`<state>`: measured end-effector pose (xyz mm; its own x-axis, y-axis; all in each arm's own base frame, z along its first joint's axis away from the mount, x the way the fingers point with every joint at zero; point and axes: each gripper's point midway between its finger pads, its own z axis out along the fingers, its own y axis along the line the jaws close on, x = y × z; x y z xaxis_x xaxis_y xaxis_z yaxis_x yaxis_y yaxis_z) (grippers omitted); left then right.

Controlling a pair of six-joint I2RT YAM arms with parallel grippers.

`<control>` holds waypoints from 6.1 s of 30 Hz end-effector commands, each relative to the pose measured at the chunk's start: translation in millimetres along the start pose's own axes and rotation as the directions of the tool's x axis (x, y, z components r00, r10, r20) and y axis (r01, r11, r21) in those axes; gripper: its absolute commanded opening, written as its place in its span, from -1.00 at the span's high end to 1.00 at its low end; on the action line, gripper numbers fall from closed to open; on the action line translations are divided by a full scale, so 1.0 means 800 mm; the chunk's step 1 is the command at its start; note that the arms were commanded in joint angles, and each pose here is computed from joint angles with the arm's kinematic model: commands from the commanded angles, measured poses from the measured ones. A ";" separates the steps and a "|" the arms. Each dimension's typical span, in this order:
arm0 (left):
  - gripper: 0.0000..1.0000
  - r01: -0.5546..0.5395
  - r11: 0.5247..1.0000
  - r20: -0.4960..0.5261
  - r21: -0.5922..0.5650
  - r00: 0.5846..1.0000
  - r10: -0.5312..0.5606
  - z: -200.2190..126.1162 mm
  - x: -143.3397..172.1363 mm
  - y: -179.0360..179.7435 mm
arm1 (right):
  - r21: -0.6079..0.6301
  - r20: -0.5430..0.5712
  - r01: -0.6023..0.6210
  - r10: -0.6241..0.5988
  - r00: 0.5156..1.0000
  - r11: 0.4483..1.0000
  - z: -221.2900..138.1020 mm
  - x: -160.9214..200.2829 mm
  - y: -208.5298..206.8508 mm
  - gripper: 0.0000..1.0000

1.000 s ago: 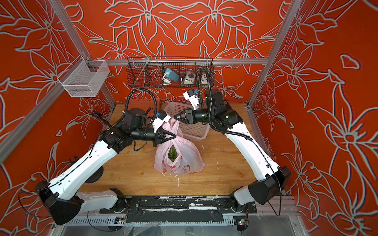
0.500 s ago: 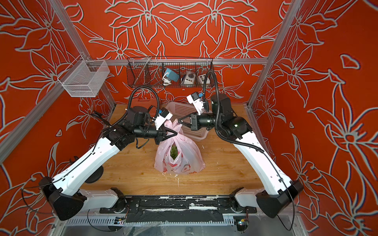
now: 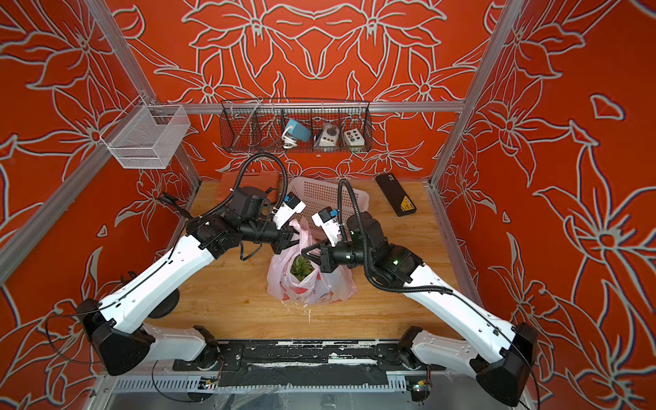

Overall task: Place the pineapple into a plastic bag & tie a knot
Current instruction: Cross the plastic bag at the center of the board.

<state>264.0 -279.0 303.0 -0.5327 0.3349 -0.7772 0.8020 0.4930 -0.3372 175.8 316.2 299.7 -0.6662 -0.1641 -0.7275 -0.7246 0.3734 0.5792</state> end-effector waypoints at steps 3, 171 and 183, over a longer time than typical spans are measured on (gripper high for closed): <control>1.00 -0.005 1.000 0.073 -0.012 0.997 0.006 -0.012 -0.020 0.006 | 0.110 -0.061 -0.003 0.009 0.998 0.994 0.031 0.033 -0.044 1.00; 0.88 0.090 0.989 0.043 -0.114 0.995 -0.086 0.009 0.048 0.027 | 0.009 -0.106 0.216 -0.214 0.971 0.976 -0.003 -0.006 -0.045 1.00; 1.00 0.122 0.992 0.075 0.036 0.989 -0.125 -0.011 0.057 -0.021 | 0.341 0.046 0.121 -0.145 0.988 0.932 -0.001 -0.039 -0.123 1.00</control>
<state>234.8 -256.4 275.2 -0.5893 0.2115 -0.7798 0.7274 0.5590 -0.3981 240.5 288.7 255.7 -0.5550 -0.2920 -0.7789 -0.7661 0.5442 0.3419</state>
